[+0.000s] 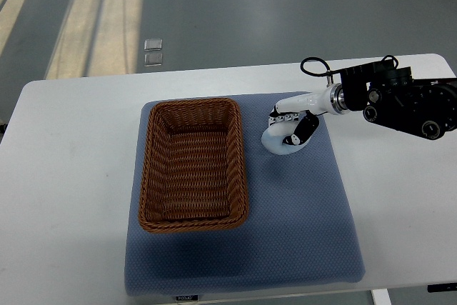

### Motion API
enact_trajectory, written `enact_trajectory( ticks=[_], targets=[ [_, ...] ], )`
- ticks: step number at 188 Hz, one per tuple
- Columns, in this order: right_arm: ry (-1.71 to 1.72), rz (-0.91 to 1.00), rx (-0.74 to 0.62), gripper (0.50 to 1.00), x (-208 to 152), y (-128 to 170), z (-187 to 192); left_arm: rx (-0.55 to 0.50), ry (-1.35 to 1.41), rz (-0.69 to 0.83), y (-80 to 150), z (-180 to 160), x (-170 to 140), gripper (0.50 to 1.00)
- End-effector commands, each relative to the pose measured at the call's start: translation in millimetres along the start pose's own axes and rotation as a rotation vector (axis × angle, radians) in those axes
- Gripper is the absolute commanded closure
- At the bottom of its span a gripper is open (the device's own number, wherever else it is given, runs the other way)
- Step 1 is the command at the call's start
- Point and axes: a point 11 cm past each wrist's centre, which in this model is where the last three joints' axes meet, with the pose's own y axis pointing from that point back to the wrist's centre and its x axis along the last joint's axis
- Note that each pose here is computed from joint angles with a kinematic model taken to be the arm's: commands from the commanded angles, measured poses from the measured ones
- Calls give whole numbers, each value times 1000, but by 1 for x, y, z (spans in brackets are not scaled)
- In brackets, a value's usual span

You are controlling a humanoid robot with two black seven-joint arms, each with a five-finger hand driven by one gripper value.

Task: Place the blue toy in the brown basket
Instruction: 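Lift the toy with the right hand and carry it over the basket, then open the right hand to drop the toy into the wicker basket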

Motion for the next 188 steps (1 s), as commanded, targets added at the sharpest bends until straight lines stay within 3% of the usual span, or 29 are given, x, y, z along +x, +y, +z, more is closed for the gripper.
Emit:
enact_trajectory(
  ticks=[1,57,104,136,188],
  targets=[
    [1,32,9,1000,15,5,-4,1,0,0,0,-1,0,500],
    [60,118,25,1000,63,22,-25,1,0,0,0,-1,0,500],
    [74,180,151,1000,90,15,-82,0,0,0,0,0,0,500],
    [78,172,228,1000,84,0,-116,0,0,0,0,0,0,500],
    [13,100,313,1000,36,-36,-142,1,0,-1,0,-1,0,500]
  ],
)
